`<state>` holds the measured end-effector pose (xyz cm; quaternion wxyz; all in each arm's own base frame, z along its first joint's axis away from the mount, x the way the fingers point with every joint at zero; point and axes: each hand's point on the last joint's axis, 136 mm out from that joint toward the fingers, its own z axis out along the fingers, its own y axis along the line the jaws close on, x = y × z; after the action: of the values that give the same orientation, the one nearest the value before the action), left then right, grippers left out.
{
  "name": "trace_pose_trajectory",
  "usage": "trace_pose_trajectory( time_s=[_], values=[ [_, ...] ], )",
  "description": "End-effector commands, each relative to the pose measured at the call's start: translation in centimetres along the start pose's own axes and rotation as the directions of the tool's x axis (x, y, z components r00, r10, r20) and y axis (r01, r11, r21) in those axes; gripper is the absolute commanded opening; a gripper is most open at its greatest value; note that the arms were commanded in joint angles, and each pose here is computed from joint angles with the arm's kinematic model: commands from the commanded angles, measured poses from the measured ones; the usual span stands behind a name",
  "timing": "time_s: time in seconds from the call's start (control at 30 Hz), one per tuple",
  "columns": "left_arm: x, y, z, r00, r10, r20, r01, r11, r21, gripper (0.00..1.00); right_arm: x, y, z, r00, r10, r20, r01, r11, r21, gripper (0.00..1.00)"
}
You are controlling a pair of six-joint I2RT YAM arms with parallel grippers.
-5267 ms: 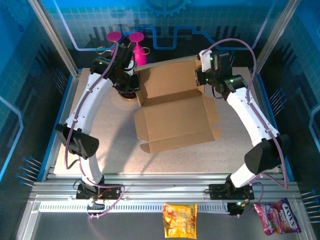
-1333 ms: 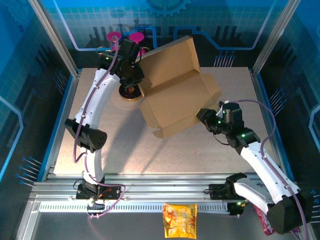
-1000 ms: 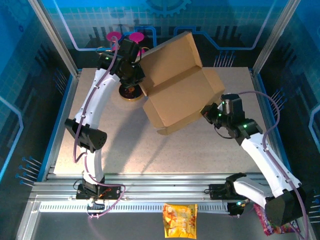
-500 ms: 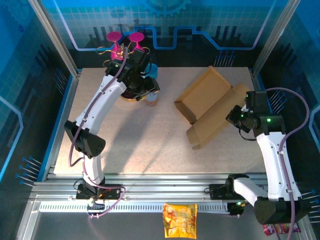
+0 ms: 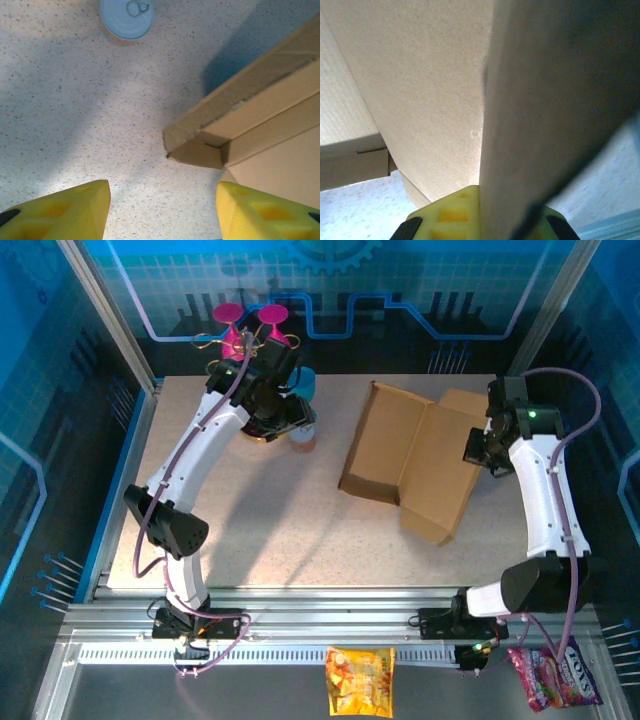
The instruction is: Fold the paper box
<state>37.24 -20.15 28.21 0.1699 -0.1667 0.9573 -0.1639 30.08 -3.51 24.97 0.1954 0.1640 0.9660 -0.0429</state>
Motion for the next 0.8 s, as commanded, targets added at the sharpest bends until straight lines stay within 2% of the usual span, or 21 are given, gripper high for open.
trace_pose_trajectory(
  time_s=[0.0,0.17,0.27,0.33,0.37,0.43,0.5,0.6,0.77],
  values=[
    [-0.1,0.9,-1.3,0.998,0.049,0.028,-0.048,0.998,-0.039,0.58,-2.6,0.1,-1.3,0.978,-0.202,0.053,0.196,0.975,0.109,0.00],
    [-0.6,0.4,-2.6,0.998,0.015,0.055,-0.015,1.000,0.001,0.58,-5.4,3.4,-2.1,0.879,-0.471,0.079,0.436,0.859,0.269,0.00],
    [-1.3,-0.5,-4.5,0.994,-0.068,0.083,0.062,0.995,0.075,0.57,-6.6,5.6,-3.3,0.811,-0.573,0.118,0.505,0.788,0.351,0.00],
    [-2.0,-1.3,-6.1,0.984,-0.147,0.102,0.130,0.980,0.152,0.55,-7.3,8.0,-4.7,0.735,-0.654,0.182,0.552,0.732,0.400,0.00],
    [-2.4,-1.7,-6.7,0.977,-0.185,0.108,0.162,0.968,0.190,0.53,-7.3,8.9,-5.2,0.697,-0.687,0.204,0.573,0.705,0.417,0.00],
    [-3.5,-2.7,-8.4,0.958,-0.257,0.127,0.214,0.935,0.283,0.49,-7.4,12.1,-6.4,0.573,-0.773,0.273,0.628,0.628,0.460,0.00],
    [-4.6,-3.3,-9.5,0.938,-0.323,0.125,0.263,0.898,0.353,0.47,-7.1,14.3,-7.0,0.482,-0.819,0.312,0.658,0.573,0.488,0.00],
    [-6.2,-4.4,-9.4,0.917,-0.393,0.063,0.329,0.837,0.438,0.47,-6.7,16.4,-7.2,0.415,-0.845,0.337,0.683,0.534,0.498,0.00],
    [-7.2,-5.8,-7.5,0.881,-0.470,-0.048,0.435,0.768,0.469,0.49,-6.0,19.3,-7.6,0.319,-0.878,0.356,0.706,0.471,0.529,0.00]
  ],
)
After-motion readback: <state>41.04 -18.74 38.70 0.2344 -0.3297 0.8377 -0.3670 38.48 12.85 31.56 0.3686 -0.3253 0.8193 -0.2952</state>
